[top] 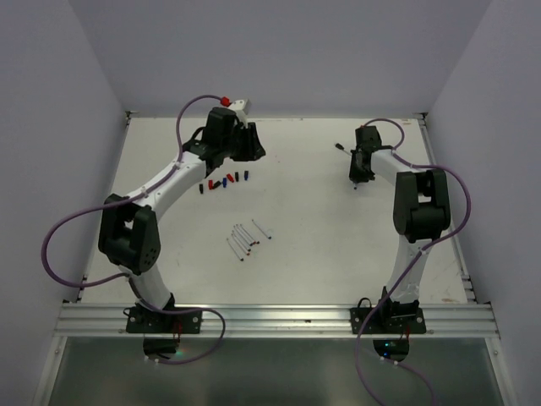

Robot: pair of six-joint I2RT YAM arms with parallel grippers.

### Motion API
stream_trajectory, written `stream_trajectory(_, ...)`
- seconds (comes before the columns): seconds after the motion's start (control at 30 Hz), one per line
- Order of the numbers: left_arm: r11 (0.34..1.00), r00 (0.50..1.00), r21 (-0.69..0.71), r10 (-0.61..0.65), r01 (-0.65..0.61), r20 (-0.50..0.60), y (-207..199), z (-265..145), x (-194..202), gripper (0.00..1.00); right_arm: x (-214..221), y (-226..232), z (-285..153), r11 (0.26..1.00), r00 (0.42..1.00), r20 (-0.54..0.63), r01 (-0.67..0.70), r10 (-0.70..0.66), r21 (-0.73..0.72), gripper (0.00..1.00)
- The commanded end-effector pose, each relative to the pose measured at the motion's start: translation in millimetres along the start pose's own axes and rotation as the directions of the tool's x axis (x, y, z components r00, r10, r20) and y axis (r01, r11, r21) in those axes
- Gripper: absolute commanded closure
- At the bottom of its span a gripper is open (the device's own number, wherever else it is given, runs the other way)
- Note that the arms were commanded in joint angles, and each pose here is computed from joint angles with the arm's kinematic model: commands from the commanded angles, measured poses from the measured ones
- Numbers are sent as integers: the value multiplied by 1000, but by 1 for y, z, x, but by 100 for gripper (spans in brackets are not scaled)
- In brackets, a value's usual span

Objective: Open the pen caps

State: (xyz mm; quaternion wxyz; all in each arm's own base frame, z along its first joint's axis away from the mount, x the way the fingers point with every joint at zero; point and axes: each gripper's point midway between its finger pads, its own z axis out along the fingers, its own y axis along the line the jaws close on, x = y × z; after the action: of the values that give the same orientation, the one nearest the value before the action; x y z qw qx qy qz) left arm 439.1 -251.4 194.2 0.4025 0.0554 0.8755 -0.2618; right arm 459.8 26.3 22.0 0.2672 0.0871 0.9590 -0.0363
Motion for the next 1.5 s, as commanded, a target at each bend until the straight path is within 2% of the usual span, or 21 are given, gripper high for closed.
stream_trajectory(0.0,993,996,119,4,-14,90,-31,-24,-24,57,3,-5,0,999,999,-7,35,-35,12,100)
stream_trajectory(0.1,984,997,175,-3,-12,83,-39,-26,-18,58,0,13,-14,995,994,65,88,-86,-35,100)
stream_trajectory(0.17,980,997,201,-23,9,69,-41,-25,-10,58,-14,28,-42,990,984,145,113,-100,-79,100)
stream_trajectory(0.23,963,998,269,-30,12,63,-51,-25,-7,58,-18,59,-72,969,974,196,150,-112,-196,100)
stream_trajectory(0.3,946,999,323,-35,19,42,-58,-23,0,58,-16,76,-92,952,968,223,175,-119,-252,100)
stream_trajectory(0.5,860,996,506,-92,71,16,-84,-23,11,57,10,149,-168,820,933,318,311,-167,-481,100)
stream_trajectory(0.6,838,992,534,-126,110,-8,-86,-21,16,53,29,177,-195,747,926,337,346,-173,-568,100)
stream_trajectory(0.73,836,992,538,-128,107,1,-86,-25,19,51,37,192,-219,693,917,360,373,-172,-617,100)
stream_trajectory(0.9,831,992,547,-127,102,9,-88,-28,17,47,36,200,-232,662,911,378,385,-164,-643,100)
stream_trajectory(1.13,832,992,545,-124,104,-1,-86,-20,22,46,38,209,-236,639,911,379,390,-163,-663,100)
stream_trajectory(1.47,896,995,438,-95,76,22,-67,-10,19,46,36,211,-250,624,901,403,408,-159,-666,100)
